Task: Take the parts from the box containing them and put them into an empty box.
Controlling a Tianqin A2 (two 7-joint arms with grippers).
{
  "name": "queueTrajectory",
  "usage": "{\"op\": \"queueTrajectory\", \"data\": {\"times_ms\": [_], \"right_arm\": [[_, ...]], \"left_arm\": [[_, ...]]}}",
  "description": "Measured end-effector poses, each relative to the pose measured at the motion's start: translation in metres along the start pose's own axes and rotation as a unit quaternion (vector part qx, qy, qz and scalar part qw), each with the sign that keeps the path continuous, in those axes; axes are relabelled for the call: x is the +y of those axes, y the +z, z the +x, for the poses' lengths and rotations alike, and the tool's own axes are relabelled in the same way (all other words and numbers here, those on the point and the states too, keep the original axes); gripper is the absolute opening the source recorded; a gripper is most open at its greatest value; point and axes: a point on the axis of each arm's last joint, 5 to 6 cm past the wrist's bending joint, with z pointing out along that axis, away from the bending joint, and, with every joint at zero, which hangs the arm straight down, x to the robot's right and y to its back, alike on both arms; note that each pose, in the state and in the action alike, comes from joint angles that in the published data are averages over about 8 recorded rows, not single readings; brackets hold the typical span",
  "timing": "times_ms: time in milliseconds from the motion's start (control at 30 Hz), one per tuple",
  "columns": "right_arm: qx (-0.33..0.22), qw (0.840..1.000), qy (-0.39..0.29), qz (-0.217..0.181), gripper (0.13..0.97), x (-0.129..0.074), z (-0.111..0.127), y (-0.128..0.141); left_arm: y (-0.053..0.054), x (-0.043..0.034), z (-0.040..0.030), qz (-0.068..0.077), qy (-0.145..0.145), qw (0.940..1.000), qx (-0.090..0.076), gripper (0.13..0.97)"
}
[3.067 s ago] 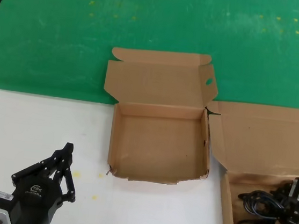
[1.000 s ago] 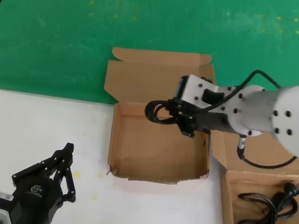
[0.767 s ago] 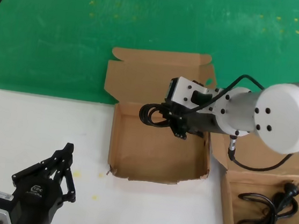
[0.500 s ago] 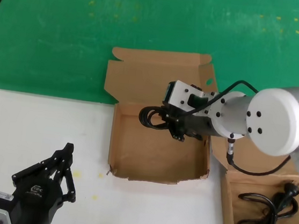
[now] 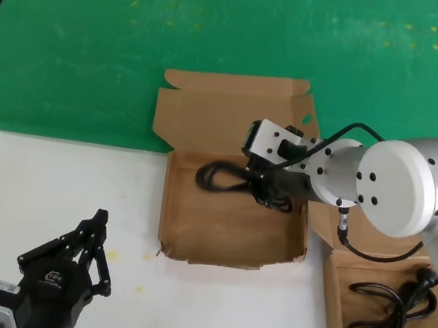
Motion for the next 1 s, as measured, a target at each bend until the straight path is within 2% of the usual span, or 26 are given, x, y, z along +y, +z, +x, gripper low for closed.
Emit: {"op": "queueTrajectory", "data": {"times_ms": [200,467,600,800,1000], "right_arm": [[0.002,1.000,0.008,0.001,0.253,0.001,-0.001,-0.001],[0.007,1.000,0.016,0.005,0.383,0.001,-0.001,-0.003],[0.013,1.000,0.024,0.010,0.383,0.000,0.001,-0.008],[0.054,0.996,0.055,0.035,0.529,0.003,0.008,-0.029],[0.113,0.985,0.100,0.080,0.650,0.009,0.006,-0.057]], "left_arm": [[0.000,0.0000,0.0000,0.000,0.000,1.0000,0.000,0.132],[0.000,0.0000,0.0000,0.000,0.000,1.0000,0.000,0.132],[0.000,0.0000,0.0000,0.000,0.000,1.0000,0.000,0.132],[0.000,0.0000,0.0000,0.000,0.000,1.0000,0.000,0.132],[0.000,0.0000,0.0000,0.000,0.000,1.0000,0.000,0.132]]}}
